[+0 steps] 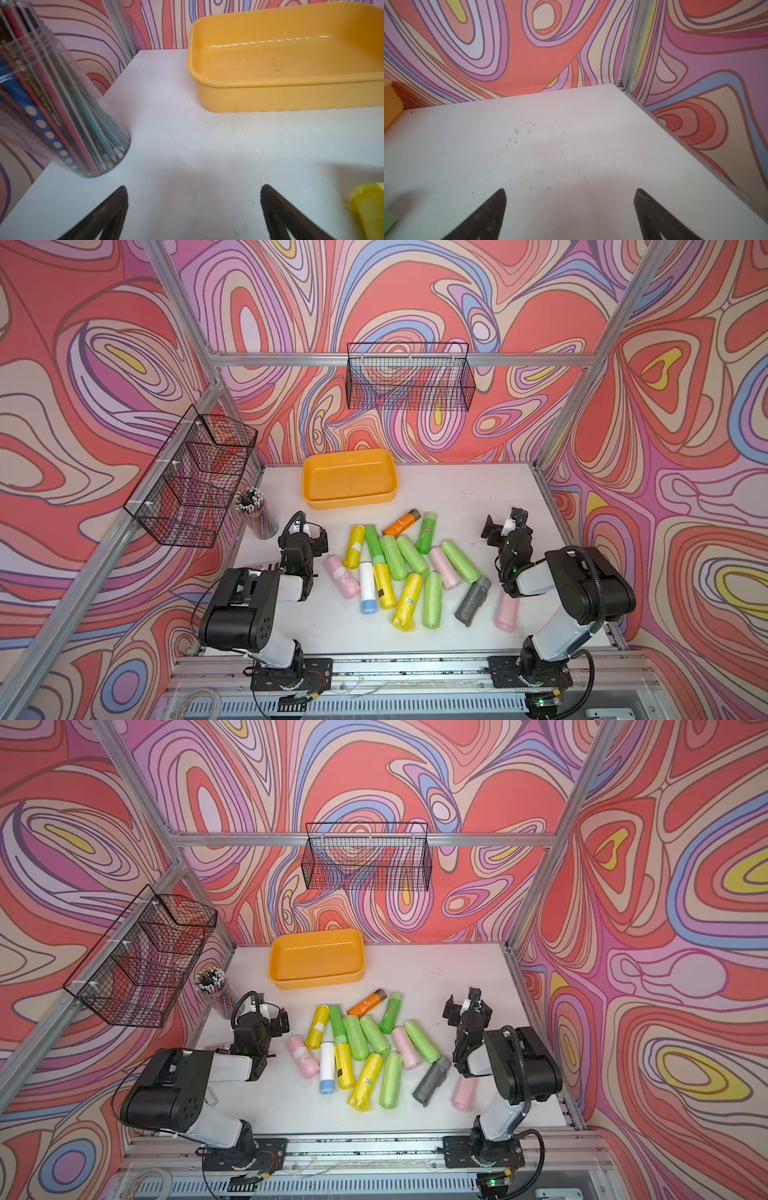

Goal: Put the roll of trash bags into the storage box
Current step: Move the storage box to the center of the board.

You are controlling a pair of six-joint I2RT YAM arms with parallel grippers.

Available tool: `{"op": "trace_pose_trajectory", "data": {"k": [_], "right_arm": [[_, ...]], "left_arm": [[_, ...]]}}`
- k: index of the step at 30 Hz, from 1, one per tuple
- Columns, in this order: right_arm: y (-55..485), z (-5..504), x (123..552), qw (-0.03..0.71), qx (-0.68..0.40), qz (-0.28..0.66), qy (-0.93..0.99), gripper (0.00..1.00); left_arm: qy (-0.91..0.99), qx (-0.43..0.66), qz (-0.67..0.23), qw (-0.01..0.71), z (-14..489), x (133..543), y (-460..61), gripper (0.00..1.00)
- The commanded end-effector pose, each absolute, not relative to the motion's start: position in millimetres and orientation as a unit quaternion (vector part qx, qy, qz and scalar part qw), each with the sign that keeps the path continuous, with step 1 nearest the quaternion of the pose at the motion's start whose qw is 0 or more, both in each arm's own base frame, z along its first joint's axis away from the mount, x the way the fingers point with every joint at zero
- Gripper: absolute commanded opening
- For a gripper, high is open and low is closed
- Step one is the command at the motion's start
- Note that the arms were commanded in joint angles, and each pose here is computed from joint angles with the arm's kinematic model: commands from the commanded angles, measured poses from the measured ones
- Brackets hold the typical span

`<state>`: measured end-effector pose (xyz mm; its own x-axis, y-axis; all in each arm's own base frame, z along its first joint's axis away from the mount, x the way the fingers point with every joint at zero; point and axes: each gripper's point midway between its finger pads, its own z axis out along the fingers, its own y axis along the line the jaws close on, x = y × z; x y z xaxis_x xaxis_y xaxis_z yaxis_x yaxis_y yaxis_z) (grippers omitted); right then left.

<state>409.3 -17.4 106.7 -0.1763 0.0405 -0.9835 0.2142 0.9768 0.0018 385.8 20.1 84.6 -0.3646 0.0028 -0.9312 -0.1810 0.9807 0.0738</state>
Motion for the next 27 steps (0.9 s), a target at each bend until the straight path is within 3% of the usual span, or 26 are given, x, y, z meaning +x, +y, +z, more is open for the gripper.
{"op": "trace_pose_trajectory", "data": {"k": [1, 27], "right_arm": [[-18.4, 109.9, 410.1, 0.643, 0.079, -0.071, 0.759, 0.98], [-18.5, 109.2, 411.1, 0.64, 0.078, -0.077, 0.76, 0.98]], "left_arm": [[0.814, -0.04, 0.072, 0.576, 91.6, 390.3, 13.6, 1.0], [0.825, -0.029, 0.034, 0.563, 88.2, 395.0, 11.0, 1.0]]}}
